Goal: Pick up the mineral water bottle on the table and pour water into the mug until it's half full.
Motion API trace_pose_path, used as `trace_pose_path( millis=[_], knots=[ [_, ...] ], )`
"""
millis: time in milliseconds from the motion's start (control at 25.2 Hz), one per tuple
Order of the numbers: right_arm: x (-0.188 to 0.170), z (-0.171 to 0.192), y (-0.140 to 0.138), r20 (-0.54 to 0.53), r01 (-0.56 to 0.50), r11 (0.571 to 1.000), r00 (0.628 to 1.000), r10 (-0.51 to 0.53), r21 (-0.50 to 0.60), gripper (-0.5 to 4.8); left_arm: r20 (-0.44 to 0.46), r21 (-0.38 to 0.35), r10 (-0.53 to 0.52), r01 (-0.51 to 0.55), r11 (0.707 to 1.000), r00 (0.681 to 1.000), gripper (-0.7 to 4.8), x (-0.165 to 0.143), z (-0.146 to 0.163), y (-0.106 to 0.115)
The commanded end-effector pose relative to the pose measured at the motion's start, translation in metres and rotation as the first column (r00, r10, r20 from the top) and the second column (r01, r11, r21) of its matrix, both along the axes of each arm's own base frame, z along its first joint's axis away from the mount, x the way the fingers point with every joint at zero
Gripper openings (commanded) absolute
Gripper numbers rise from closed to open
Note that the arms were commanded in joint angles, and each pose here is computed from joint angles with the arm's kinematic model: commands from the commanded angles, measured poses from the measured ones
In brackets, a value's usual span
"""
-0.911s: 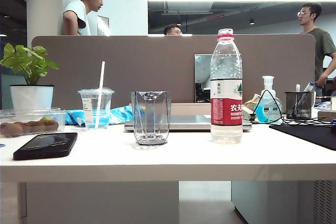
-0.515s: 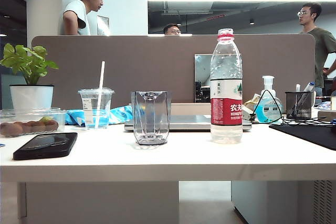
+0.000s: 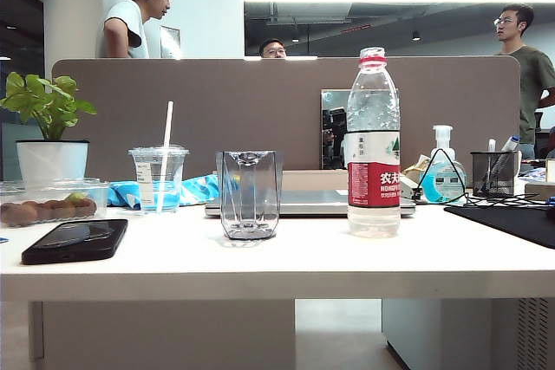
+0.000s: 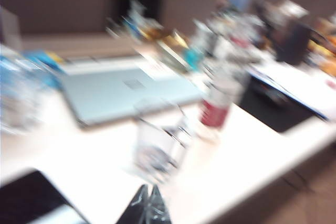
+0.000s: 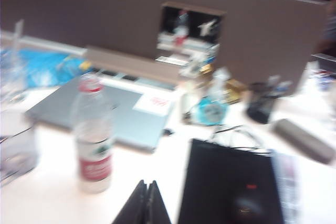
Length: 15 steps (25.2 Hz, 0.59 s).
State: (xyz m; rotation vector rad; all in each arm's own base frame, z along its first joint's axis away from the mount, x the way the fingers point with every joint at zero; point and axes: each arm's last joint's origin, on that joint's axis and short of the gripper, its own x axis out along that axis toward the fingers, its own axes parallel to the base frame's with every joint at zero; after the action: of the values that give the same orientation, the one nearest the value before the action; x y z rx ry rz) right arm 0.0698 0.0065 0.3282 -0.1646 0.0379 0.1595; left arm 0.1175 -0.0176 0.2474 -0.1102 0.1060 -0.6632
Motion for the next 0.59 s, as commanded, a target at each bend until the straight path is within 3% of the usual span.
trace_pose_path(
  millis=[40,119,238,317,475,594],
  knots=[
    [0.036,-0.008,0.007,-0.143,-0.182,0.983,0.973,0.183,0.018,0.53,-0.062,0.023,-0.118,0.119,0.993,0.991,-0.04,0.012,-0.007,-0.006],
    [0.068,-0.018,0.01,-0.233,-0.204,0.978,0.95,0.207,0.037,1.2,-0.044,0.073,-0.149,0.152,0.986,0.988,-0.04,0.013,-0.01,-0.009],
    [0.115,-0.029,0.018,-0.242,-0.193,0.981,0.951,0.192,0.023,2.14,-0.029,0.105,-0.117,0.119,0.987,0.993,-0.04,0.013,-0.01,-0.012],
    [0.149,-0.041,0.03,-0.215,-0.234,0.972,0.948,0.236,0.035,2.18,-0.029,0.115,-0.069,0.072,0.991,0.997,-0.04,0.014,-0.01,-0.012],
    [0.189,-0.073,0.055,-0.196,-0.29,0.954,0.934,0.298,0.072,2.35,-0.078,0.115,-0.073,0.082,0.99,0.994,-0.04,0.013,-0.014,-0.012],
    [0.188,-0.092,0.055,-0.044,-0.226,0.967,0.972,0.232,0.118,2.36,-0.128,0.116,-0.073,0.088,0.989,0.989,-0.04,0.012,-0.019,-0.012]
  ],
)
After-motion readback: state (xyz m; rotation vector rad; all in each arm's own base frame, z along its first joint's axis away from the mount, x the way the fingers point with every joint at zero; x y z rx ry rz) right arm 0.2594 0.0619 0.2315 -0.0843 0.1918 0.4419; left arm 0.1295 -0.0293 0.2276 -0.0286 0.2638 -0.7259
